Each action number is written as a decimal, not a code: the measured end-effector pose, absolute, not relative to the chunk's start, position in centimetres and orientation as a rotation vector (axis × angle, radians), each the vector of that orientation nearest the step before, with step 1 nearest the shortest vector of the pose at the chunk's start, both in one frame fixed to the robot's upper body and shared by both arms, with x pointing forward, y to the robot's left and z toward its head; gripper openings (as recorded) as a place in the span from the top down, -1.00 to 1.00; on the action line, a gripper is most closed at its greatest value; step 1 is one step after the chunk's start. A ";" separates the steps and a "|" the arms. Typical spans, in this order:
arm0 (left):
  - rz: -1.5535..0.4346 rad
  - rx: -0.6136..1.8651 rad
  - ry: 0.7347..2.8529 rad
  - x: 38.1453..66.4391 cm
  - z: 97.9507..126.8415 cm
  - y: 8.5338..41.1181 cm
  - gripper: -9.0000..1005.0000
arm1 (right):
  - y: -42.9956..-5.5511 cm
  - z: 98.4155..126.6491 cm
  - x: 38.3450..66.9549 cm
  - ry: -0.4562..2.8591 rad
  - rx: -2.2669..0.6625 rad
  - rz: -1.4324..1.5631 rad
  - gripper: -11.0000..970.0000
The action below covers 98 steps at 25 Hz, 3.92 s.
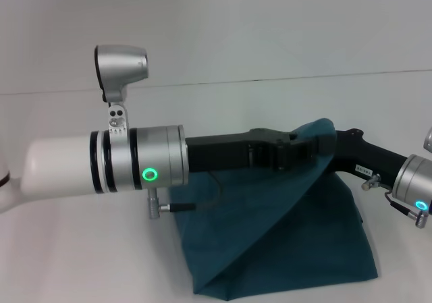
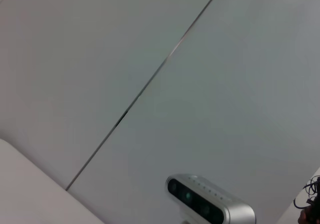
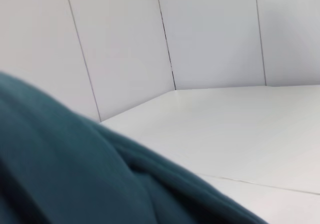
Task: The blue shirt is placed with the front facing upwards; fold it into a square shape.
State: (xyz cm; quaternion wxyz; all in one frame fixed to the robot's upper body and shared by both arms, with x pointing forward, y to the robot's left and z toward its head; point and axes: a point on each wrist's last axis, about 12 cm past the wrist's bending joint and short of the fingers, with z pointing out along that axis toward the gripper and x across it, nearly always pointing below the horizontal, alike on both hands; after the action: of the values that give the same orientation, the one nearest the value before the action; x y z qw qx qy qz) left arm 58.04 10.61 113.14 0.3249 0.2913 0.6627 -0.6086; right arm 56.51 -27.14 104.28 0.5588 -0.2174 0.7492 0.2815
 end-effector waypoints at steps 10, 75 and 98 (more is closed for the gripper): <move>-1.552 0.741 1.790 58.1 112.1 10.3 0.94 | -28.7 105.2 57.3 1.746 -0.477 0.585 0.98; -1.105 0.563 1.749 55.7 109.5 23.5 -0.92 | -31.8 108.2 58.5 2.260 -0.025 1.013 0.10; -1.131 0.570 1.767 55.4 109.0 23.0 -0.92 | -31.6 108.1 59.3 2.259 -0.016 0.934 0.12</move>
State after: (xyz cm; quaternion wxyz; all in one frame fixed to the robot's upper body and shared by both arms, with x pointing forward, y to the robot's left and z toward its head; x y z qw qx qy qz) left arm 55.35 23.05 108.98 0.4651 0.2320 0.7195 -0.4607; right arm 59.33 -31.64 108.08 0.3417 -0.0060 0.8686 0.3589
